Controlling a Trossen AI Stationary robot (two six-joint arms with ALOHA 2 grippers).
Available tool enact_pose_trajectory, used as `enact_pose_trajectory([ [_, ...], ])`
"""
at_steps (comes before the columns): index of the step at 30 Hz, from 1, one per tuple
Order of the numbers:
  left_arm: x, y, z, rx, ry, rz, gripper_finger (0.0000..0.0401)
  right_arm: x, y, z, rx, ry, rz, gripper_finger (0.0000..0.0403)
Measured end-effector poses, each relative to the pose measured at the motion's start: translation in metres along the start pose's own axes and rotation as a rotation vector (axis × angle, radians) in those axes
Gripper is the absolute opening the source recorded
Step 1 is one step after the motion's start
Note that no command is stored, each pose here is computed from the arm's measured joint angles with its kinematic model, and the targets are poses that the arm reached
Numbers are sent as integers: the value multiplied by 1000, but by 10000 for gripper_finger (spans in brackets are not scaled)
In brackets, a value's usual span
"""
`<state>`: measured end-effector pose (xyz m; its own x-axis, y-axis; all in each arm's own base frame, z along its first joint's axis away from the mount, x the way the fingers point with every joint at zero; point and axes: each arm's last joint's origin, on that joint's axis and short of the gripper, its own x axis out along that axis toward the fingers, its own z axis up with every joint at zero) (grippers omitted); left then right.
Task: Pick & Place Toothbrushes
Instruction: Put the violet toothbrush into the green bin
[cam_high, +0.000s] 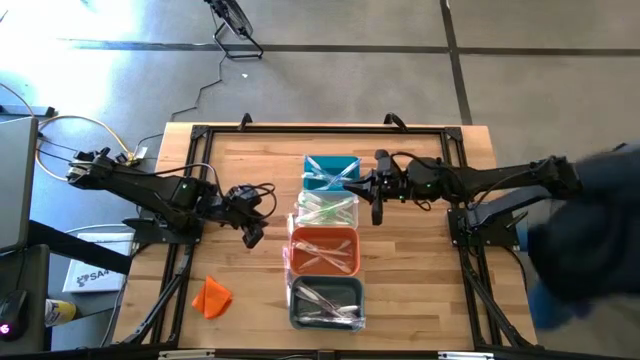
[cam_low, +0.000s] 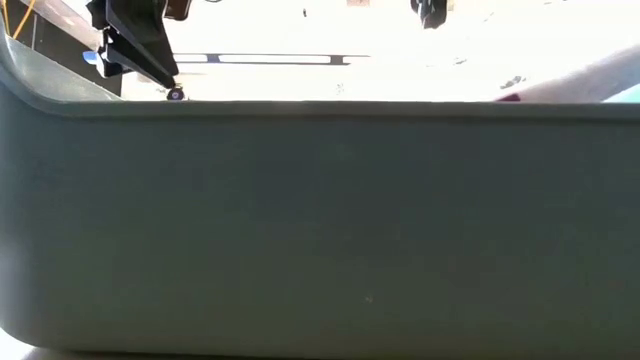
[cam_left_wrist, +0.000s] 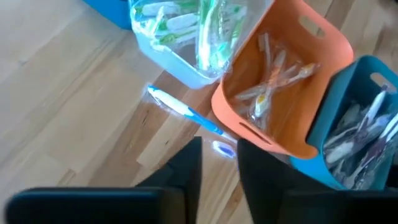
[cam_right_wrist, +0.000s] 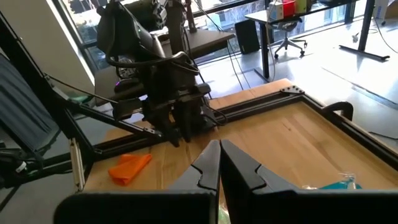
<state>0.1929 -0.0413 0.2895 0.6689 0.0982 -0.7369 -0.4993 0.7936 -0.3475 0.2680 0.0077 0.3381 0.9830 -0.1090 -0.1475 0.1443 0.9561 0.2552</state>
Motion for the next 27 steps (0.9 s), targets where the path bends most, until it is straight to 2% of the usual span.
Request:
enact_pose_trajectory([
  [5,0,-1,-1,-89,35,-28,39,0,0,0,-15,0,-2,4],
  [9,1,-3,-3,-194,84,-63,6,0,-1,0,-26,0,-2,3],
  [20,7,-23,-27,-306,265,-88,10,0,-1,1,-77,-8,-5,4],
  [27,13,-39,-42,-328,313,-96,7,0,0,1,-77,-9,-4,4],
])
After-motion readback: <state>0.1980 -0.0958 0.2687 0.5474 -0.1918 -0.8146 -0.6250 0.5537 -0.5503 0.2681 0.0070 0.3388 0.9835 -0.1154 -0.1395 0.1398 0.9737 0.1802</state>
